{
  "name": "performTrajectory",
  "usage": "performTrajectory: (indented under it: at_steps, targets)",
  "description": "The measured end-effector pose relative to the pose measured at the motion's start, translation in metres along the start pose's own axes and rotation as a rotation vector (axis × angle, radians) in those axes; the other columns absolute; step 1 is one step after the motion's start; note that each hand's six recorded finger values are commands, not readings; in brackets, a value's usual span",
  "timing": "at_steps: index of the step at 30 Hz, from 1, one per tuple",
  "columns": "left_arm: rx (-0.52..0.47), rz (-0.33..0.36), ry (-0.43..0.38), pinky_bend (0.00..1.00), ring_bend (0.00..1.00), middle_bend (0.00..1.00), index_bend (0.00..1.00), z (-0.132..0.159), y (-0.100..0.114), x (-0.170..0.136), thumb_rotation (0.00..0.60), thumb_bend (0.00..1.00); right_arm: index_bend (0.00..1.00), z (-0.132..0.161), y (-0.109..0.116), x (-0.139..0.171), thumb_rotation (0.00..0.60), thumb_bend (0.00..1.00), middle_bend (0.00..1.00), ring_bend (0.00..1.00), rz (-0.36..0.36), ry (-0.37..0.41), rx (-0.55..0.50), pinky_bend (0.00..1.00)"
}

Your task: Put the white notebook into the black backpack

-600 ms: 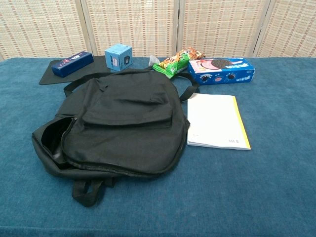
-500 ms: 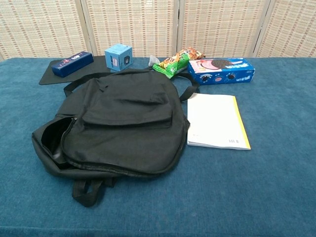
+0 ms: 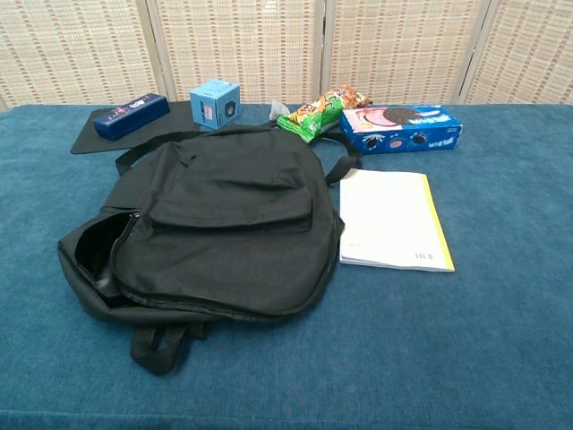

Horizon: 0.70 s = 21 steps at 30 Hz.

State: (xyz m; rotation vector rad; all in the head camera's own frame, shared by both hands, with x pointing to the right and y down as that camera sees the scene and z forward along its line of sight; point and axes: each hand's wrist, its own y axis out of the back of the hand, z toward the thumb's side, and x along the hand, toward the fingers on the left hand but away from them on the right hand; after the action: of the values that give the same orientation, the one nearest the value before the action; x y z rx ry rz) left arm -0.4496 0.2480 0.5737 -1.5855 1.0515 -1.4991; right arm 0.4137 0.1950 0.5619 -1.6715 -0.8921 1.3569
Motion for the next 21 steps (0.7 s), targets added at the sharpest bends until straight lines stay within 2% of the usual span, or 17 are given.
performTrajectory:
  at_steps: [8, 21]
  targets:
    - [-0.002, -0.010, 0.002, 0.14, 0.13, 0.11, 0.21, 0.000, -0.002, -0.001, 0.600, 0.16, 0.24, 0.010, -0.015, -0.021, 0.600, 0.06, 0.22, 0.06, 0.031, 0.036, 0.045, 0.10]
    - [0.002, -0.013, 0.027, 0.14, 0.13, 0.11, 0.21, -0.005, -0.001, -0.008, 0.600, 0.16, 0.24, 0.065, -0.087, -0.102, 0.600, 0.00, 0.20, 0.06, 0.139, 0.207, 0.029, 0.10]
